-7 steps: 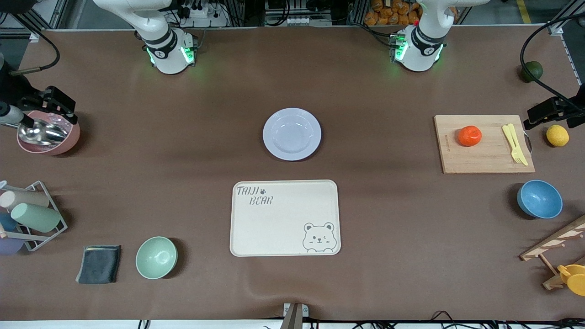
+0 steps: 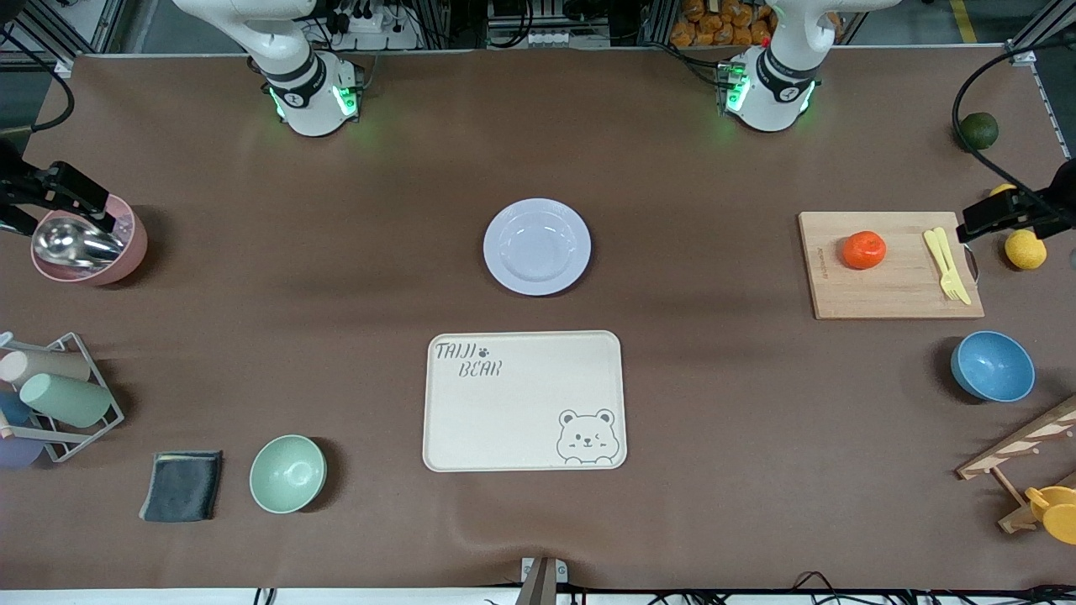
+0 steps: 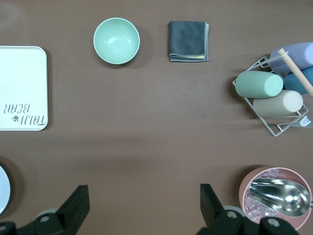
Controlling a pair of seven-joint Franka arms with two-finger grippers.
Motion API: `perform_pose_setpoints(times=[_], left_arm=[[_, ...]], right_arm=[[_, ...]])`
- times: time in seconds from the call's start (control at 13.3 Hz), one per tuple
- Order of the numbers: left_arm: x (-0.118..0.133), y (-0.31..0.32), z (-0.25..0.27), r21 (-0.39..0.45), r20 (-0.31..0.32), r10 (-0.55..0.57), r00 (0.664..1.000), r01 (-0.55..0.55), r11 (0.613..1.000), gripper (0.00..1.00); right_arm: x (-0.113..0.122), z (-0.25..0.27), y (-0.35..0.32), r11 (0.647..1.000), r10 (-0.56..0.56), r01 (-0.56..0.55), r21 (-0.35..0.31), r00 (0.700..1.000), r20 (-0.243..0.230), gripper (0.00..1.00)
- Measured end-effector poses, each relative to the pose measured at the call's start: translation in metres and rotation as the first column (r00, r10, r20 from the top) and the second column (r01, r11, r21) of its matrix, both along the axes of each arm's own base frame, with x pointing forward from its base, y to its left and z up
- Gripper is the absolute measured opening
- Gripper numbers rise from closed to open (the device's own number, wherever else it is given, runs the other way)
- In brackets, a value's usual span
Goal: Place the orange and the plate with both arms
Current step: 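Reach the left gripper down to the orange on the cutting board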
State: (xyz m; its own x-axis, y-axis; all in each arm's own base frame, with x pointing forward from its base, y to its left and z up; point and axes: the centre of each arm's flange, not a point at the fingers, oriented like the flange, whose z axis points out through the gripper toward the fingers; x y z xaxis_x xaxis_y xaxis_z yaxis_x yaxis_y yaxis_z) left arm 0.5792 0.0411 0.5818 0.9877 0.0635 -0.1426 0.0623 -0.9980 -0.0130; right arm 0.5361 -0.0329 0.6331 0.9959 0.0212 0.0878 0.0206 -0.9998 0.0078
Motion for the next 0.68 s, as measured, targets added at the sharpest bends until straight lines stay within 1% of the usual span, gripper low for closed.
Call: perform_pose_setpoints(times=[0.15, 0.3, 0.53, 0.68], left_arm=[[0.003, 0.015, -0.057, -0.004, -0.071, 0.020, 0.997, -0.021, 1.000, 1.00], [-0.006, 0.016, -0.110, -0.007, -0.103, 0.026, 0.994, -0.027, 1.000, 1.00], [-0.032, 0.019, -0.177, 0.027, -0.085, 0.020, 0.996, -0.018, 0.999, 1.00], [-0.050, 0.029, -0.207, 0.033, -0.087, 0.034, 0.996, -0.031, 0.999, 1.00]], right_arm=[[0.000, -0.001, 0.000, 1.000, -0.002, 0.002, 0.002, 1.000, -0.001, 1.00], [0.001, -0.001, 0.000, 1.000, -0.003, 0.003, 0.003, 1.000, -0.002, 1.00], [0.001, -0.001, 0.000, 1.000, -0.007, 0.007, 0.003, 1.000, -0.003, 1.00], [0.001, -0.003, 0.002, 1.000, -0.005, 0.005, 0.004, 1.000, -0.006, 1.00]])
